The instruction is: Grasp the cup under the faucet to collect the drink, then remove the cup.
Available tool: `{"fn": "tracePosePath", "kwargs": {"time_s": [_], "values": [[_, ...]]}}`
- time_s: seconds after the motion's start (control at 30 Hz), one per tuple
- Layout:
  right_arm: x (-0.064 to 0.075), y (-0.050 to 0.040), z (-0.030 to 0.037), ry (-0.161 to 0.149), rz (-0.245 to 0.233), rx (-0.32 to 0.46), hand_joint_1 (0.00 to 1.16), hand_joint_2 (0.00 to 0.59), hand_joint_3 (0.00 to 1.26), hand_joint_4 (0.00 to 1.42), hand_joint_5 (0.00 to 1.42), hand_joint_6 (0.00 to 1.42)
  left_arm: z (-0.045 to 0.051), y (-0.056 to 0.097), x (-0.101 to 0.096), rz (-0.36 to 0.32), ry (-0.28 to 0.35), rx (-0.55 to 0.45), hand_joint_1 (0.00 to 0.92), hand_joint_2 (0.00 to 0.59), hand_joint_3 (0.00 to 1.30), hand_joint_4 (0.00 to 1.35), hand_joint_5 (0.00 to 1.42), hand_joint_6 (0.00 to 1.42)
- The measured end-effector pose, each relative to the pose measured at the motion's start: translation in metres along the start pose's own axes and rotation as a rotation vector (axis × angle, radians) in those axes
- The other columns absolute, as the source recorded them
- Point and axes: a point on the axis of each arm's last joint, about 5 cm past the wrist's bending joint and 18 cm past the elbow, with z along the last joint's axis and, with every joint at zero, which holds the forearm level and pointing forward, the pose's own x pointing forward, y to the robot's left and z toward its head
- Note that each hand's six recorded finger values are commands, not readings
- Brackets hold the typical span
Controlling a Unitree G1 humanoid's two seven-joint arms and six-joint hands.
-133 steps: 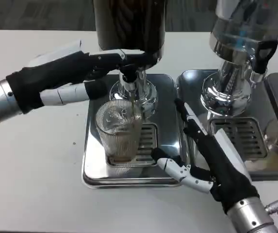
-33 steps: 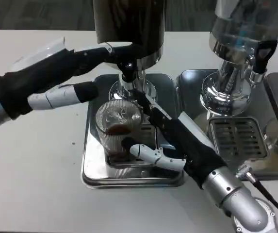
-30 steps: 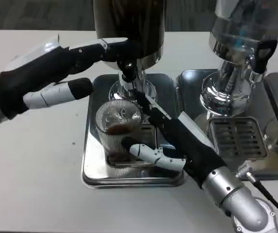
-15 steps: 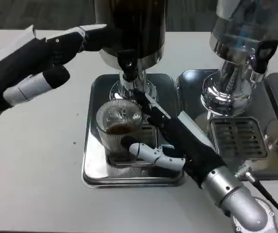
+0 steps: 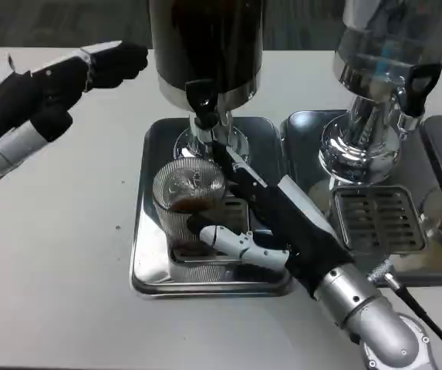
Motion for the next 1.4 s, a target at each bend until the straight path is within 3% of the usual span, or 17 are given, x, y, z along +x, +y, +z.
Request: {"fn": "tracePosePath", "kwargs": {"time_s": [0.37,0.8,0.97,1.1,1.23,1.4], "values": [[0.004,0.0019,-0.0018,0.016,0.013,-0.015,0.55,0.221,0.0,0.0,0.0,0.03,-0.014,-0.013,-0.027,0.052,0.099,-0.048,0.0,0.09,0.2,0.16,0.14,0.14],[0.004,0.0049,-0.0098,0.062,0.019,-0.014,0.56,0.21,0.0,0.0,0.0,0.02,-0.0185,-0.021,-0.04,0.058,0.143,-0.072,0.0,0.102,0.24,0.18,0.14,0.14],[0.005,0.0062,-0.0092,0.06,0.023,-0.026,0.56,0.206,0.0,0.0,0.0,0.02,-0.0198,-0.024,-0.044,0.056,0.16,-0.081,0.0,0.105,0.26,0.18,0.14,0.14],[0.009,0.0074,-0.006,0.052,0.039,-0.077,0.58,0.189,0.0,0.0,0.0,0.02,-0.02,-0.025,-0.046,0.058,0.164,-0.083,0.0,0.114,0.27,0.19,0.14,0.14],[0.011,0.0107,-0.0052,0.097,0.032,-0.131,0.6,0.193,0.0,0.0,0.0,0.05,-0.0202,-0.025,-0.047,0.061,0.169,-0.085,0.0,0.118,0.27,0.19,0.14,0.14],[0.013,0.0128,0.0,0.087,0.006,-0.157,0.6,0.194,0.0,0.0,0.0,0.06,-0.0205,-0.026,-0.048,0.062,0.173,-0.087,0.0,0.125,0.28,0.2,0.15,0.14]]}}
